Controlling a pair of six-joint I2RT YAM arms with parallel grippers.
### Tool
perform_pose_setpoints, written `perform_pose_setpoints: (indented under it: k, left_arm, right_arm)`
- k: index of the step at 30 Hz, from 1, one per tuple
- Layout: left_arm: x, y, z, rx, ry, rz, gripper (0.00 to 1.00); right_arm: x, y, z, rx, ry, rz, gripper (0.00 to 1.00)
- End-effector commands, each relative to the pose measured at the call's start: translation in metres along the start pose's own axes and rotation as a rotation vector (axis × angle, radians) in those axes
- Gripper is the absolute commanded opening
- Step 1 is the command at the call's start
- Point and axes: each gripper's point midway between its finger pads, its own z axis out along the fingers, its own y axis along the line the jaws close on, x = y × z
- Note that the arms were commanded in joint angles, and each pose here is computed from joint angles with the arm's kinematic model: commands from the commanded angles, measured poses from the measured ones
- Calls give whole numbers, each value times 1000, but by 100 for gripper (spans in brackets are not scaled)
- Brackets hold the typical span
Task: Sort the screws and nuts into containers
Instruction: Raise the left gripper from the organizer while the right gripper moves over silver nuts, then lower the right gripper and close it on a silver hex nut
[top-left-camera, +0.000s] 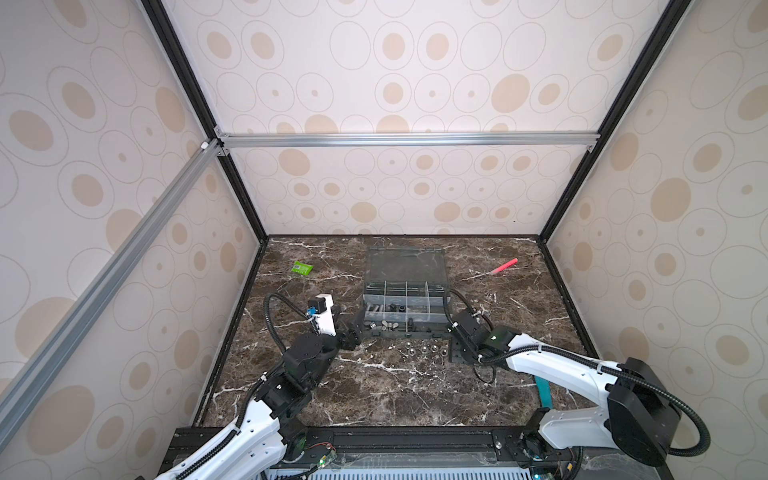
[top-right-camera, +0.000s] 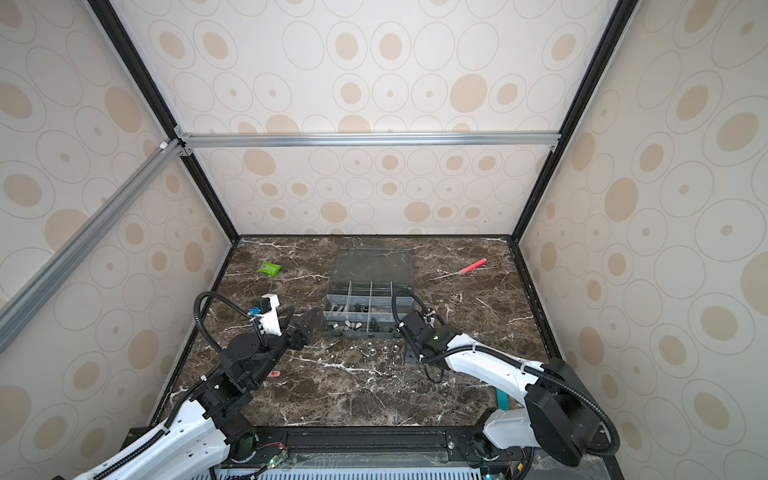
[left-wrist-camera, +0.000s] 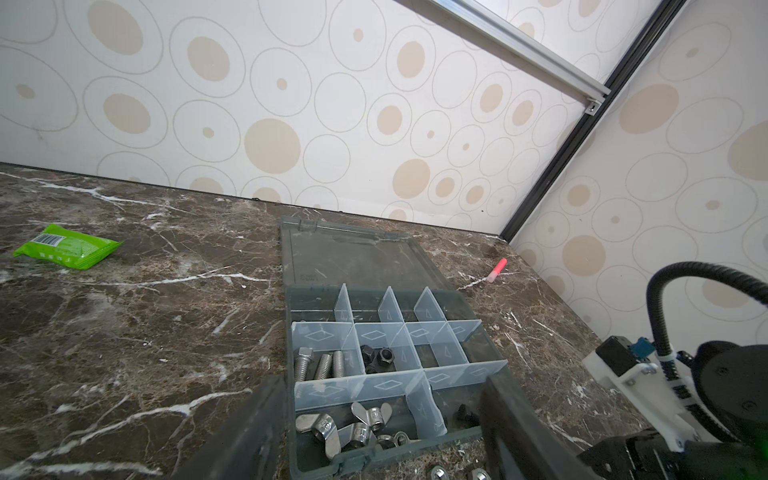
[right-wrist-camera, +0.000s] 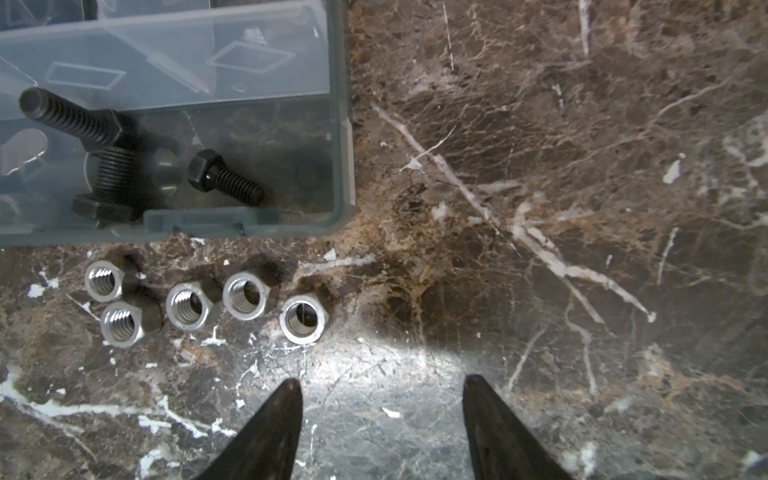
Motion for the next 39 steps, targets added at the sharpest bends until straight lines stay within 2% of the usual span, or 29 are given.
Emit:
perform_pose_setpoints:
  k: [1,21,39]
  left_arm:
    - [3,9,-4,-34,2,-28,74]
    - [10,11,-4,-31,15,-42,75]
    - [13,12,-4,-34,21,-49,76]
  right_arm:
    - [-7,9,3,-13,2,2,65]
    - [-13,31,34,19,53,-21,64]
    - [-8,18,38,75,58,-4,62]
